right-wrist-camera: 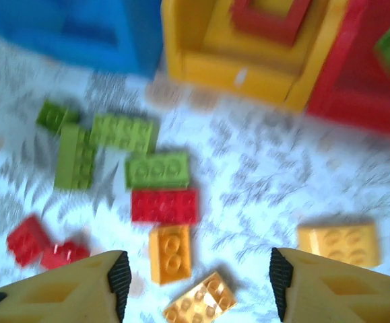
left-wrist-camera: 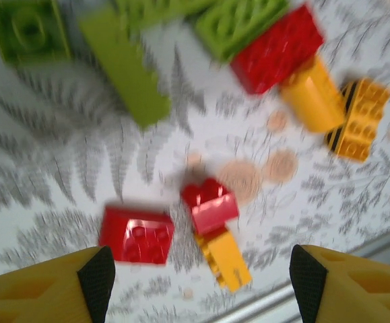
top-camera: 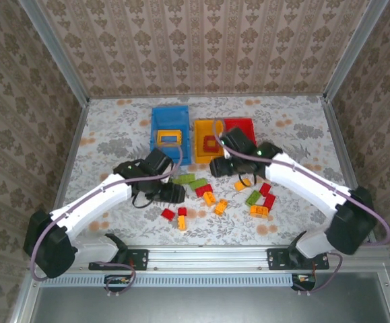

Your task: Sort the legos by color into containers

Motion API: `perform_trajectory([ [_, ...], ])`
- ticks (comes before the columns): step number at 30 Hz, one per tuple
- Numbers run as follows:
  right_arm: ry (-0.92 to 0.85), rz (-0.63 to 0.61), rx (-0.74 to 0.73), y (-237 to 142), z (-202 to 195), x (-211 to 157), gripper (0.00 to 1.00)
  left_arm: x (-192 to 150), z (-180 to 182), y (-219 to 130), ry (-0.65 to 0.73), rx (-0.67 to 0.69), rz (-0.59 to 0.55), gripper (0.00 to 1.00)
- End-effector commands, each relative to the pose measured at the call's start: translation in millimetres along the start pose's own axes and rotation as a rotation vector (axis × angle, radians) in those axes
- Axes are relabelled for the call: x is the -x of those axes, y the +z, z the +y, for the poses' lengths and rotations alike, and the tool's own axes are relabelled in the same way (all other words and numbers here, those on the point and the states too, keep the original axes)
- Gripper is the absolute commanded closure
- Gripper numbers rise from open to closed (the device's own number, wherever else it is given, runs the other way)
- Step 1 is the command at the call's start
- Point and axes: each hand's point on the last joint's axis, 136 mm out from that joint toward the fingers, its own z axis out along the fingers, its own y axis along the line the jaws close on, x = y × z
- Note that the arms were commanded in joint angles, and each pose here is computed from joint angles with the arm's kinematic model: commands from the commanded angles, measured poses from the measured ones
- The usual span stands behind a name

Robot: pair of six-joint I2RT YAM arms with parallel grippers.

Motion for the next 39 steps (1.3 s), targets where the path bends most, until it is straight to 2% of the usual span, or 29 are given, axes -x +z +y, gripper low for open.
perform_trajectory([
  [1,-0.091,-0.032,0.232,-6,45,-18,0.37,-38,-7,6,-0.133,-0.034,0.101,0.28],
  [8,-0.239,0.029,0.447,-2,93,-84,0.31,-61,-17,42,-0.257,0.018,0.164,0.28],
  [12,-0.339,-0.092,0.496,-8,102,-96,0.3,-61,-19,65,-0.294,0.065,0.173,0.29],
  [15,-0.356,-0.196,0.491,-13,92,-98,0.3,-60,-23,78,-0.297,0.103,0.183,0.33],
  [20,-0.359,-0.223,0.467,-16,77,-107,0.29,-65,-18,93,-0.317,0.183,0.2,0.48],
  [24,-0.351,-0.218,0.474,-17,74,-113,0.31,-62,-16,93,-0.305,0.226,0.187,0.7],
  [28,-0.347,-0.244,0.457,-21,71,-107,0.33,-52,-22,72,-0.27,0.256,0.148,0.84],
  [34,-0.297,-0.348,0.415,-35,64,-74,0.33,-16,-30,5,-0.241,0.272,0.044,0.86],
  [39,-0.197,-0.452,0.341,-34,56,-28,0.31,53,-9,-37,-0.269,0.243,-0.058,0.86],
])
